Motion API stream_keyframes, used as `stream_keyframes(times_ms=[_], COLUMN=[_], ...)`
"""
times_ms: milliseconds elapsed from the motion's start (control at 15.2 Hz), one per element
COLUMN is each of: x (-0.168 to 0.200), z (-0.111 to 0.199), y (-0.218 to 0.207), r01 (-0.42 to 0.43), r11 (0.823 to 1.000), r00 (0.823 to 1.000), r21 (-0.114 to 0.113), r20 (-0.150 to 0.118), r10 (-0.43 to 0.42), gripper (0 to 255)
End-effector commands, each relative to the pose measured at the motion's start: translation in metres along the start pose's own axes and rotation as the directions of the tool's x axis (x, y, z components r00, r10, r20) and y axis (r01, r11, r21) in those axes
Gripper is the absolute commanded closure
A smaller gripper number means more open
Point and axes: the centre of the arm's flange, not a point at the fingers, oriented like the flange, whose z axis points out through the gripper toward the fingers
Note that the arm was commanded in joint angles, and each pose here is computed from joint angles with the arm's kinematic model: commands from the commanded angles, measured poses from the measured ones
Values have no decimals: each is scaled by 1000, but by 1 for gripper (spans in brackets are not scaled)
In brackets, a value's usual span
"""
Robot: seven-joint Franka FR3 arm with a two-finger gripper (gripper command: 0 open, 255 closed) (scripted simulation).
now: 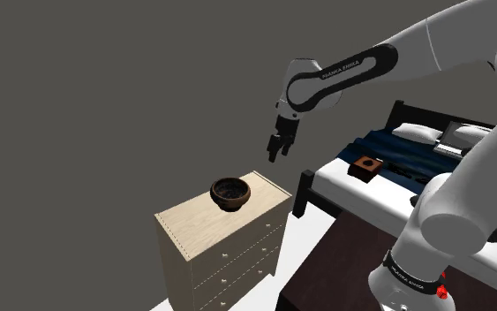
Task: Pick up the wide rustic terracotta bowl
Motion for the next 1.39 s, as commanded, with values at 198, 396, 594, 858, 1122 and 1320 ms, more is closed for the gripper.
stream_keyframes(times_ms=[198, 396, 594, 858, 1122, 1320], x=[44, 70, 95, 130, 164, 189], z=[46, 74, 103, 142, 180, 209], y=[19, 28, 38, 51, 64, 74], r01=[1, 1, 1, 1, 1, 2], r11=[1000, 1000, 1000, 1000, 1000, 1000], r00=[1000, 1000, 1000, 1000, 1000, 1000], r21=[1, 1, 2, 3, 4, 5], r20=[2, 4, 5, 8, 10, 12], r10=[-1, -1, -1, -1, -1, -2], gripper=[0, 0, 0, 0, 0, 0])
